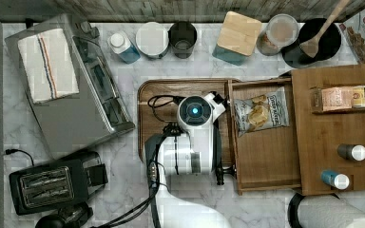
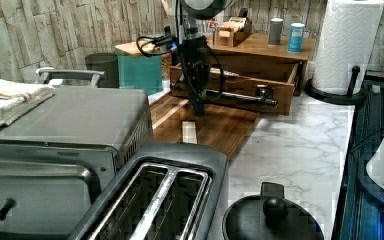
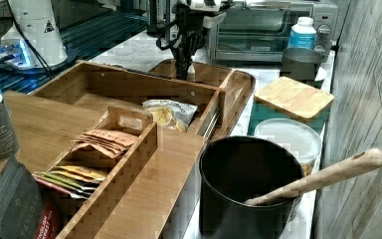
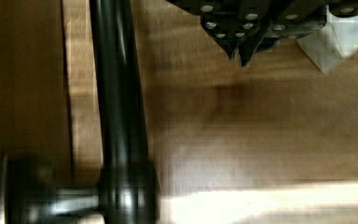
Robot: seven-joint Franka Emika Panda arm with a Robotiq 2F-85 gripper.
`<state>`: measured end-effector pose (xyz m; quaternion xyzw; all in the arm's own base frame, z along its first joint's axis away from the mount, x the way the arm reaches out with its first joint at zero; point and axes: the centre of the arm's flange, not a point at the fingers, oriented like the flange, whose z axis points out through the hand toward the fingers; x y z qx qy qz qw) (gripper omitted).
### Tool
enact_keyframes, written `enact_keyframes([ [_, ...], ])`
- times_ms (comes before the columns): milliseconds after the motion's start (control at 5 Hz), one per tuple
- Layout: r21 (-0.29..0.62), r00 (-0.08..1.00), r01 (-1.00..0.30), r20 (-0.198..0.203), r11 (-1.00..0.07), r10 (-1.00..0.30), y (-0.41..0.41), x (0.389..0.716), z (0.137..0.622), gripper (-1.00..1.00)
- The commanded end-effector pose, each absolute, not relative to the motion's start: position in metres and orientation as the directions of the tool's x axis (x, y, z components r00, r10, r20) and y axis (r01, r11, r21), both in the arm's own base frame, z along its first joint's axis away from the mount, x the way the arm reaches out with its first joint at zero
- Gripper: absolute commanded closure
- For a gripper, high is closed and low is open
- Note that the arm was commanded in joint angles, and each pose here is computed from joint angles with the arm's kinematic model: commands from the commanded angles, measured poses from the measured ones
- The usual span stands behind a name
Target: Close the drawer.
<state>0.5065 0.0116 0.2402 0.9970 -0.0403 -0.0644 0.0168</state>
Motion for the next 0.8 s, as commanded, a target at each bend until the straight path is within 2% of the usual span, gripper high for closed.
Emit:
enact_keyframes([
  [200,0.014,0.994,0.041,-0.099,-0.999,0.039,-0.039,0.486,0.254,1.0],
  [400,0.015,0.996,0.076,-0.047,-0.997,0.075,-0.059,0.487,0.268,1.0],
  [600,0.012,0.996,0.089,0.026,-0.996,0.089,-0.094,0.498,0.293,1.0],
  [800,0.007,0.996,0.086,0.038,-0.996,0.086,-0.129,0.507,0.314,1.0],
])
